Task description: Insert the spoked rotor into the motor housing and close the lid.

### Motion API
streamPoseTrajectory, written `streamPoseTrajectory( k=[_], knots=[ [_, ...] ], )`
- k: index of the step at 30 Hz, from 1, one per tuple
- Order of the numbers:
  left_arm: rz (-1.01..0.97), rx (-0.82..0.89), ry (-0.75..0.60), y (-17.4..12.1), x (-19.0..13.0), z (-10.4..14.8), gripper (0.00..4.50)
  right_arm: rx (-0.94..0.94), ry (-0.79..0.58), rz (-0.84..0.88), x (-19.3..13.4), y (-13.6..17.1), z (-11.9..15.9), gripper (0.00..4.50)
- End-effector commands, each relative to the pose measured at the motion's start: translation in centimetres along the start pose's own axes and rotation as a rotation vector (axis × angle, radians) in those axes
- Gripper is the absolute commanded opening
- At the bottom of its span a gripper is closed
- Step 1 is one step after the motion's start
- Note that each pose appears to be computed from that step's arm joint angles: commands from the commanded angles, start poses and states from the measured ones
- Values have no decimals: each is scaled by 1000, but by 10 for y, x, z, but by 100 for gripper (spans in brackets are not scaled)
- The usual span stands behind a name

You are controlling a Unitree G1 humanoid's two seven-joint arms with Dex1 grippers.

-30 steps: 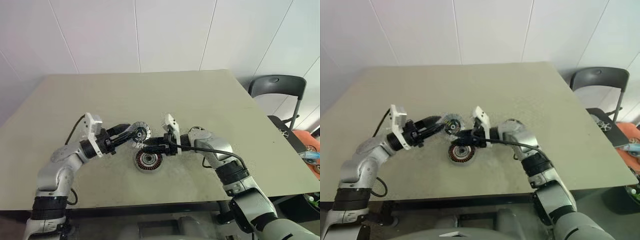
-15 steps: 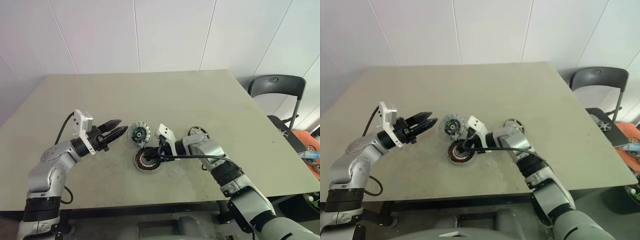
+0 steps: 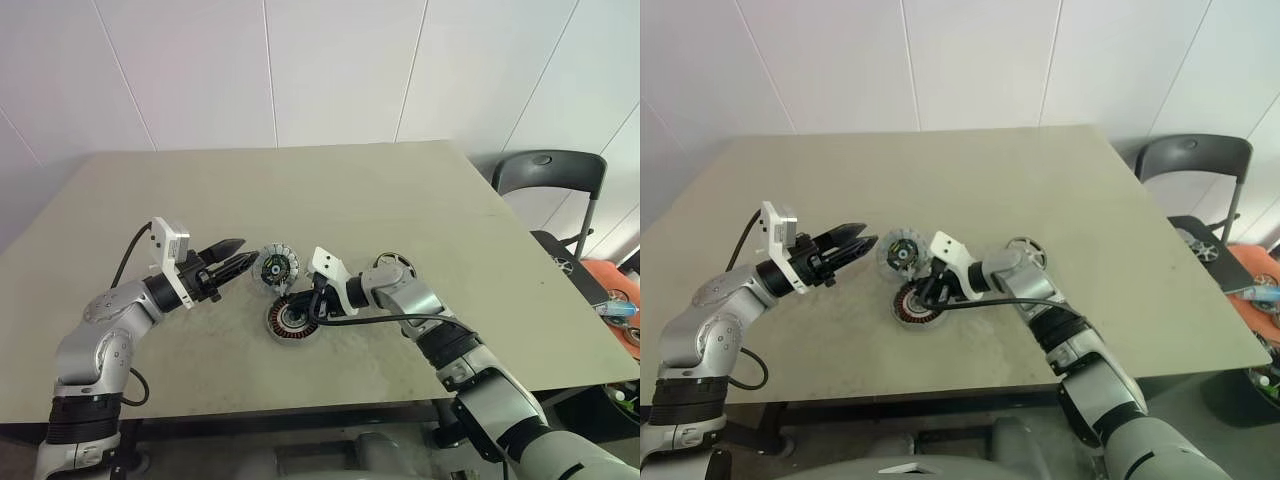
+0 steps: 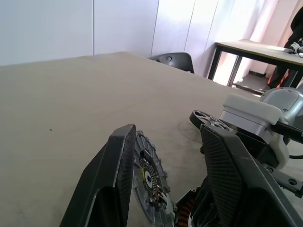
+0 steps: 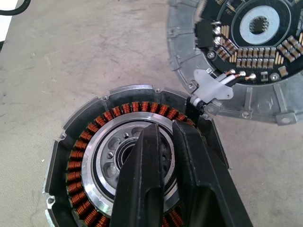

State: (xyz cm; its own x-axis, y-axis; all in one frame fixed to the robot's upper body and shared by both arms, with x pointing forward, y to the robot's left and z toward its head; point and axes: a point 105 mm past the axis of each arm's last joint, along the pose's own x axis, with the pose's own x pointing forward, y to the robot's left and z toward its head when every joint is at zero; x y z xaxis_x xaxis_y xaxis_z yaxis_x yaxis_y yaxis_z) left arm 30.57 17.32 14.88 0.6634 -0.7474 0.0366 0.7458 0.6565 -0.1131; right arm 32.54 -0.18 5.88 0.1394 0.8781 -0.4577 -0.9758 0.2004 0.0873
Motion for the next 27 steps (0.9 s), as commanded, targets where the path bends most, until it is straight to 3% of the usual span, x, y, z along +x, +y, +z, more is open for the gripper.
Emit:
streamPoseTrajectory(
  k=[1,4,9,12,24,27],
  knots=[
    [-32,32,-30,-6,4,12,232,5,-30,18,-1,2,8,48],
    [-29,29,-28,-5,2,9,232,22,-22,81,-2,11,5,48],
    [-28,21,-26,-1,-3,4,232,80,-258,81,-21,2,49,48],
    [-38,14,-23,0,-5,1,232,95,-298,99,-39,-1,57,48],
    [-92,21,37,5,-15,-24,232,130,-215,-104,-130,-33,17,48],
    [-95,21,54,7,-17,-30,232,137,-198,-203,-152,-43,8,109]
  ],
)
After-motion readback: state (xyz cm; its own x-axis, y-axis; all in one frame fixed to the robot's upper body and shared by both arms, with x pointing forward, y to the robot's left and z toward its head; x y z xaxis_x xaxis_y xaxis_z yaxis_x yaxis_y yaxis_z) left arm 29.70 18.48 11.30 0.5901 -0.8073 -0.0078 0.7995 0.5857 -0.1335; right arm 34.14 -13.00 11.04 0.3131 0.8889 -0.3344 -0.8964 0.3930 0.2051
